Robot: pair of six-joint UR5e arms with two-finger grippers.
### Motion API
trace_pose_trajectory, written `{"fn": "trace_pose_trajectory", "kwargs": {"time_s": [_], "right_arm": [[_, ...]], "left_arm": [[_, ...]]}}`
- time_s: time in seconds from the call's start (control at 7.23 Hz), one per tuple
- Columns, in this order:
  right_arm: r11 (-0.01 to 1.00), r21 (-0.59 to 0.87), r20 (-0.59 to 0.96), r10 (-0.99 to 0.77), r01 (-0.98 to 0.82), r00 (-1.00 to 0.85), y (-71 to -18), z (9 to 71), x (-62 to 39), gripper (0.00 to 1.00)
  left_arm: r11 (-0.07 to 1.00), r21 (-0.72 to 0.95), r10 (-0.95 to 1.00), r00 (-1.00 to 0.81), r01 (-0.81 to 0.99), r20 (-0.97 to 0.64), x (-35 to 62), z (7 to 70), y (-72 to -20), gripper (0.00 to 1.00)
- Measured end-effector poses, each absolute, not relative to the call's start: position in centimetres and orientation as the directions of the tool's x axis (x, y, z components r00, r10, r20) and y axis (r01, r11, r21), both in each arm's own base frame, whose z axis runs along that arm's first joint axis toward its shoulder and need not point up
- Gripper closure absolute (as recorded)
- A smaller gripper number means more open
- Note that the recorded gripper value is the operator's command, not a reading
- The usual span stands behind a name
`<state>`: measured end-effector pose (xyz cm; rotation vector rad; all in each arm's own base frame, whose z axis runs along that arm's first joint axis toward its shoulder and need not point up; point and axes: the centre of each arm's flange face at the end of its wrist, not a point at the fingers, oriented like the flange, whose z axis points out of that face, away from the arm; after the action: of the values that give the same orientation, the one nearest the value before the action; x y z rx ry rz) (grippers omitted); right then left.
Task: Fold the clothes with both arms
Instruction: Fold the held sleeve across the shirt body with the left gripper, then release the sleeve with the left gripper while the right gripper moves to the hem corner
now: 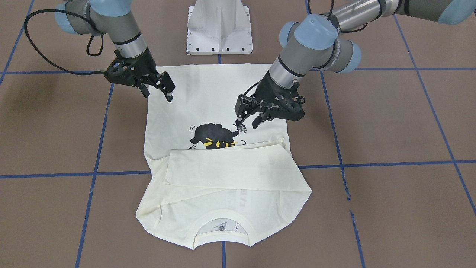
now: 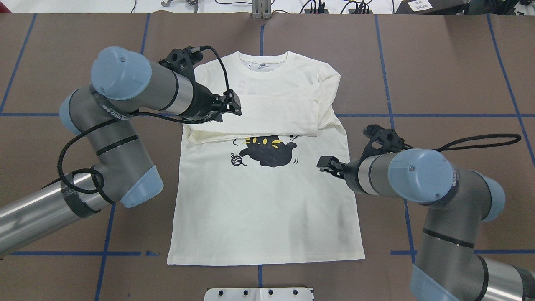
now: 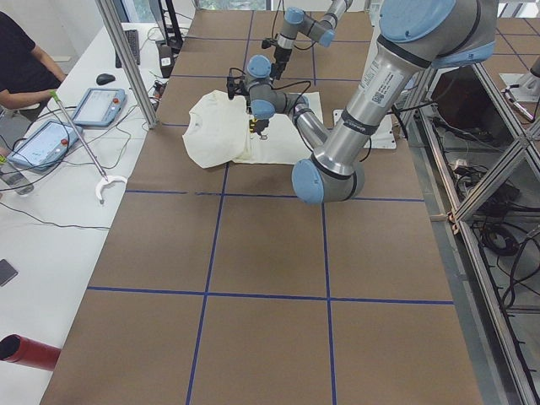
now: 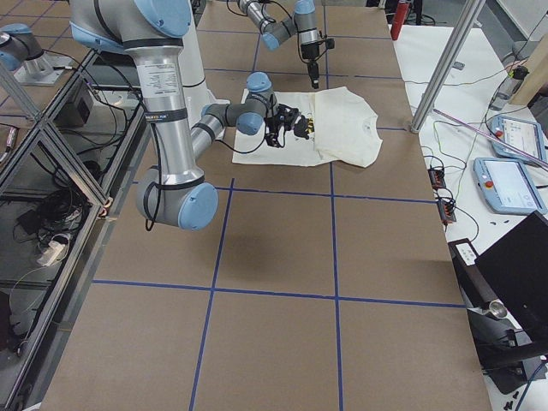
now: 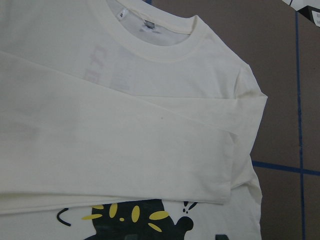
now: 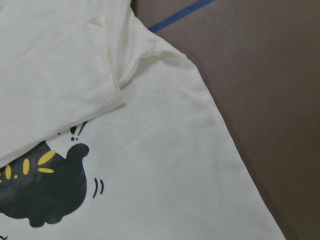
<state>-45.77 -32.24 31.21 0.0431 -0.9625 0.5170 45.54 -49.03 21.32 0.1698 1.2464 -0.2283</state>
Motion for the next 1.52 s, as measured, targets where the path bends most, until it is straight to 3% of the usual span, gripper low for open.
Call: {"fn": "trace_pose_trajectory", "kwargs": {"time_s": [0.69, 1.52], "right_arm": [[0.848, -0.276, 0.678, 0.506, -0.453, 0.533, -22.9, 33.2, -48.5, 0.19], [0.824, -0.326, 0.593, 0.560, -0.464, 0.579, -19.9, 37.2, -47.9, 0.32]], "left_arm": [[0.967, 0.030, -0.065, 0.364, 0.251, -0.929, 43.8, 23.4, -48.5, 0.35], [0.968, 0.029, -0.065, 0.362, 0.248, -0.930, 44.1, 23.5, -48.4, 0.32]]}}
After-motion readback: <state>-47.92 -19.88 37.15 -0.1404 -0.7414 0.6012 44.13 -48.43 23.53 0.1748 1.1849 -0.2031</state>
